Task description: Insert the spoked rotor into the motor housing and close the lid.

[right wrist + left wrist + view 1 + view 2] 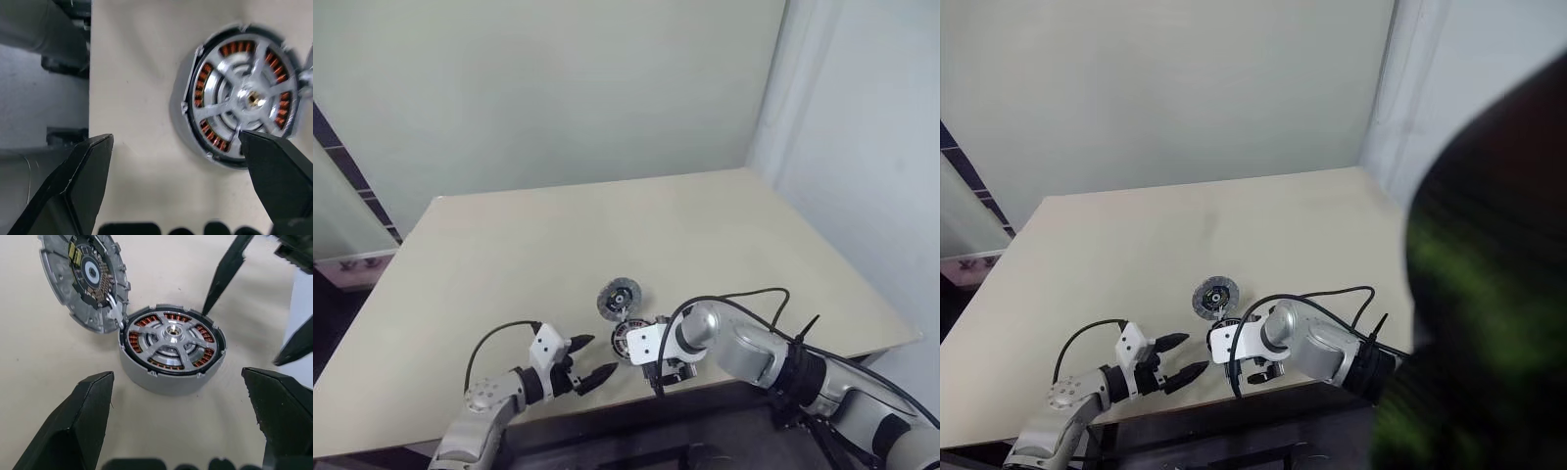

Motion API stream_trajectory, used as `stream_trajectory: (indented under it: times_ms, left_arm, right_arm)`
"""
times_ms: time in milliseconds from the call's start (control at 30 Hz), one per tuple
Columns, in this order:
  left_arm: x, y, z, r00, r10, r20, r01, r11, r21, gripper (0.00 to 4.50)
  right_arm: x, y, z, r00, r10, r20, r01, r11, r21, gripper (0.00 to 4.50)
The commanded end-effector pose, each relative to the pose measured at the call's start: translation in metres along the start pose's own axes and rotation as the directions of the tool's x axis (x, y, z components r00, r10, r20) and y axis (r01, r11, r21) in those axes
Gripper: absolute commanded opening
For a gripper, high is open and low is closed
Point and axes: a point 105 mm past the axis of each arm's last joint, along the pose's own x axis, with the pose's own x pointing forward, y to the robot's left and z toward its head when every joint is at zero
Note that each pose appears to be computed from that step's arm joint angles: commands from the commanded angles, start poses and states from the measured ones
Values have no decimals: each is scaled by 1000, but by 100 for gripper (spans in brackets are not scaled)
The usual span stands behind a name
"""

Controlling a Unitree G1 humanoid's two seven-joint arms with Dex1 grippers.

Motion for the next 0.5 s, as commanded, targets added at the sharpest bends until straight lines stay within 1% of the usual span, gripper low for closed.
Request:
stream_trajectory:
  times_ms: [33,300,400,500]
  left_arm:
    - [2,-3,13,999,-14,34,12,999,45,450]
    - [3,-5,11,999,-12,35,11,999,42,450]
    - [3,-5,11,999,-11,36,9,999,41,450]
    - [3,-4,11,999,-8,38,7,999,41,450]
  right_arm:
    - [-2,-12,1,998,-36,-43,34,999,-37,448]
    - [9,-12,-3,997,-26,-72,23,999,-40,448]
    - [14,-10,-4,997,-21,-74,19,999,-35,387]
    - [17,-9,-3,998,-21,-64,20,1000,-20,288]
